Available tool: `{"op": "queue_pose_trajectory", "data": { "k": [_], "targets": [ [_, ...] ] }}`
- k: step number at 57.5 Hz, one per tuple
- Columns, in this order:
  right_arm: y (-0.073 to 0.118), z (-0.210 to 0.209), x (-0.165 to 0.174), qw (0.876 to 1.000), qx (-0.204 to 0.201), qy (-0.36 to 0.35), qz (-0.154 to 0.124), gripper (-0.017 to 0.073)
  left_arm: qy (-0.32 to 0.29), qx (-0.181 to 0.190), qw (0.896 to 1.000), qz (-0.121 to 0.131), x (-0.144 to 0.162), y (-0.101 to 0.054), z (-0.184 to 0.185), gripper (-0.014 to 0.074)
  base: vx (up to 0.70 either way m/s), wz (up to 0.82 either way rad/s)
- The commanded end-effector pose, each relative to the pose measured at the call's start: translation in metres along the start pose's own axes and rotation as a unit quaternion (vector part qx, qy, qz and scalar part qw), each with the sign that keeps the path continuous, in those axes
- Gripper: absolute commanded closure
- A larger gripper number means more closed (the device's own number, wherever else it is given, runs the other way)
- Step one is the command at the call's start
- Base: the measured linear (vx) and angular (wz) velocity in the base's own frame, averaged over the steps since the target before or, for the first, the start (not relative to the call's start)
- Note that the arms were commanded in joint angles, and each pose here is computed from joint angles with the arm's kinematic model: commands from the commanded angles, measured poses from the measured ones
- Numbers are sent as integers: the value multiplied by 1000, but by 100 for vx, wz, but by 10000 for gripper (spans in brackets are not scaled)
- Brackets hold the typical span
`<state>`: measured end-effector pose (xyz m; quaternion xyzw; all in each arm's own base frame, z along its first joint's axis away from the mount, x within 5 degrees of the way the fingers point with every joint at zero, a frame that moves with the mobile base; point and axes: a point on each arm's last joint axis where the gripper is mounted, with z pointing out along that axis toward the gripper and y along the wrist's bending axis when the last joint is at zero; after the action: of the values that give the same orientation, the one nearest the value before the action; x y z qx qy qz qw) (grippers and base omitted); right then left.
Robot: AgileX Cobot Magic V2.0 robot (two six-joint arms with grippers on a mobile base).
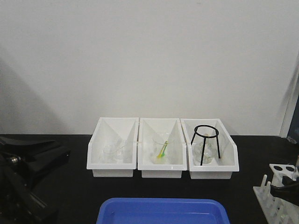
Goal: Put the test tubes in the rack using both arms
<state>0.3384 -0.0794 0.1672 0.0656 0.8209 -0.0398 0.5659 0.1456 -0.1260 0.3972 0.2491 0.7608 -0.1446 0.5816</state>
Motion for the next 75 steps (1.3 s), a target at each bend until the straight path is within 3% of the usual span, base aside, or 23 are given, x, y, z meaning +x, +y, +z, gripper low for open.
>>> {"op": "queue_pose_trajectory", "data": {
  "k": [1, 24, 35, 47, 52, 57, 66, 69, 75],
  "targets": [
    [-1, -4, -27, 998, -1, -68, -8, 435, -58, 16, 998, 1, -18, -1, -8, 484, 0, 0],
    [-1, -9, -35, 997, 0, -81, -8, 121, -60, 17, 998, -1, -19, -1, -8, 484, 0, 0],
    [0, -29, -62, 992, 2, -127, -12, 98, -60, 17, 998, -1, -19, -1, -8, 484, 0, 0],
    [5, -88, -116, 979, 5, -204, -29, 100, -59, 16, 998, -1, -19, -1, -8, 484, 0, 0],
    [10, -122, -134, 975, -3, -219, -37, 126, -54, 13, 998, -2, -18, 0, -8, 484, 0, 0],
    [17, -157, -146, 974, -16, -220, -42, 207, -39, 3, 999, -2, -15, 2, -8, 484, 0, 0],
    [50, -212, -155, 964, -66, -232, -110, 490, -6, -50, 998, 41, -9, 11, -8, 543, 0, 0],
    [61, -231, -157, 959, -95, -248, -104, 574, -3, -66, 997, 51, -9, 15, -11, 587, 0, 0],
    [77, -260, -158, 947, -154, -270, -80, 571, -9, -80, 996, 33, -10, 20, -19, 617, 0, 0]
  ]
}}
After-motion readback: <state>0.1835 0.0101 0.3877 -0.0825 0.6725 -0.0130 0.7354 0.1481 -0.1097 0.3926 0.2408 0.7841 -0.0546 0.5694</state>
